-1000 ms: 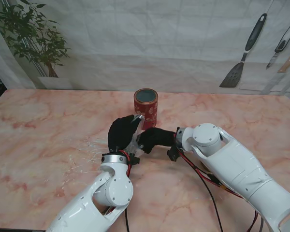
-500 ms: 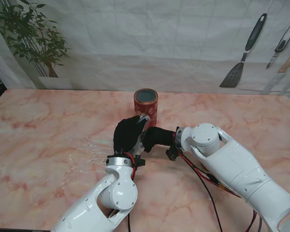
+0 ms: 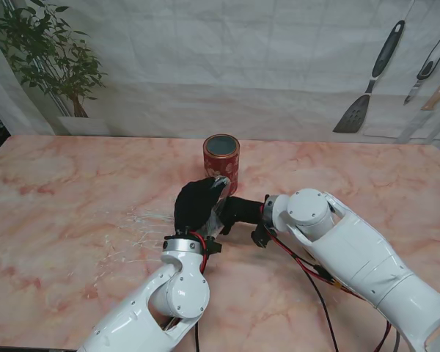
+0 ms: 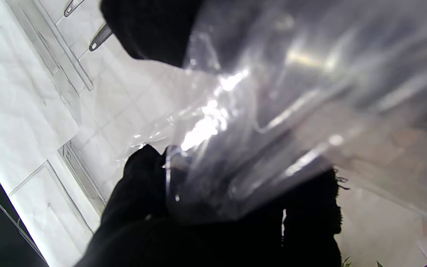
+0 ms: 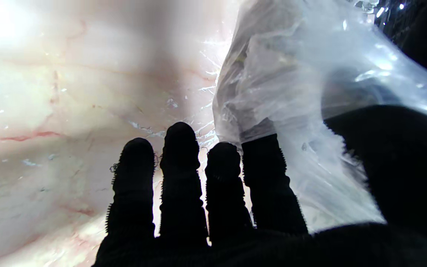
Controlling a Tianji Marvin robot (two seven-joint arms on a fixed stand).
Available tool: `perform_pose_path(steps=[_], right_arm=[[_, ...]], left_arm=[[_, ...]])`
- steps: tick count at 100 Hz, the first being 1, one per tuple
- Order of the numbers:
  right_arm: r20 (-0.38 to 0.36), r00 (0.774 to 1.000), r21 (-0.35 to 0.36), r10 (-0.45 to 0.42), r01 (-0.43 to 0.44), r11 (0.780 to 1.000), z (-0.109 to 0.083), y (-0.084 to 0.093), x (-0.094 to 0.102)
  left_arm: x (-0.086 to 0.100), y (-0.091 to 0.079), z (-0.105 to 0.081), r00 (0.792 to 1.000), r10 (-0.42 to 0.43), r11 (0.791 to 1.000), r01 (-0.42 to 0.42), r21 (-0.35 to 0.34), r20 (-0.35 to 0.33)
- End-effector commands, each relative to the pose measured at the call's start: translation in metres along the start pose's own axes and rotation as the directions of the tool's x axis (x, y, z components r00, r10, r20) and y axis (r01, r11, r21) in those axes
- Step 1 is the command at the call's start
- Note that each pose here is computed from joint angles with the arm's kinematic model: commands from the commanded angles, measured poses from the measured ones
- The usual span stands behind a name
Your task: Insert tea bags into the tea bag box
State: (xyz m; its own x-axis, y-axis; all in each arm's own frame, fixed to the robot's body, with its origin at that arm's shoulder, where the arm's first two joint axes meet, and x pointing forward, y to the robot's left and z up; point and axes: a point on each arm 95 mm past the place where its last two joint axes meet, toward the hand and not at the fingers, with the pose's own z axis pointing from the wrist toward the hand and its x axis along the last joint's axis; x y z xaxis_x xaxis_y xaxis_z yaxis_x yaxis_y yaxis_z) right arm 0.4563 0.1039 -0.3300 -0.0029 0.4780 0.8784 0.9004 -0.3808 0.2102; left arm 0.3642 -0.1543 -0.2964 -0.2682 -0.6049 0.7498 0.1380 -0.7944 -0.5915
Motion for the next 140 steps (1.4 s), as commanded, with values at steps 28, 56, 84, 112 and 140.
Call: perform_pose_path(steps=[28, 56, 84, 112, 140], right_arm=[[0.021, 0.998, -0.014, -0.054, 0.055, 0.998, 0.001, -0.002, 0.0], [-0.007, 1.0, -0.022, 0.001, -0.001, 1.0, -0.005, 0.003, 0.002], [-0.066, 0.996, -0.072, 0.057, -0.061, 0.996, -0.021, 0.01, 0.01], [-0.098, 0.993, -0.135, 0.064, -0.077, 0.988, -0.035, 0.013, 0.02], [-0.127, 0.991, -0.205, 0.049, -0.075, 0.976, -0.048, 0.017, 0.033]], left_arm=[[0.008, -0.004, 0.007, 1.0, -0.008, 1.0, 0.008, 0.018, -0.008], [0.003, -0.01, 0.01, 1.0, 0.016, 1.0, -0.016, 0.014, 0.017], [-0.008, -0.016, 0.014, 0.996, 0.063, 0.998, -0.063, -0.006, 0.057], [-0.009, -0.023, 0.016, 0.994, 0.084, 0.996, -0.084, 0.006, 0.074], [-0.01, -0.026, 0.017, 0.992, 0.093, 0.995, -0.095, 0.009, 0.084]])
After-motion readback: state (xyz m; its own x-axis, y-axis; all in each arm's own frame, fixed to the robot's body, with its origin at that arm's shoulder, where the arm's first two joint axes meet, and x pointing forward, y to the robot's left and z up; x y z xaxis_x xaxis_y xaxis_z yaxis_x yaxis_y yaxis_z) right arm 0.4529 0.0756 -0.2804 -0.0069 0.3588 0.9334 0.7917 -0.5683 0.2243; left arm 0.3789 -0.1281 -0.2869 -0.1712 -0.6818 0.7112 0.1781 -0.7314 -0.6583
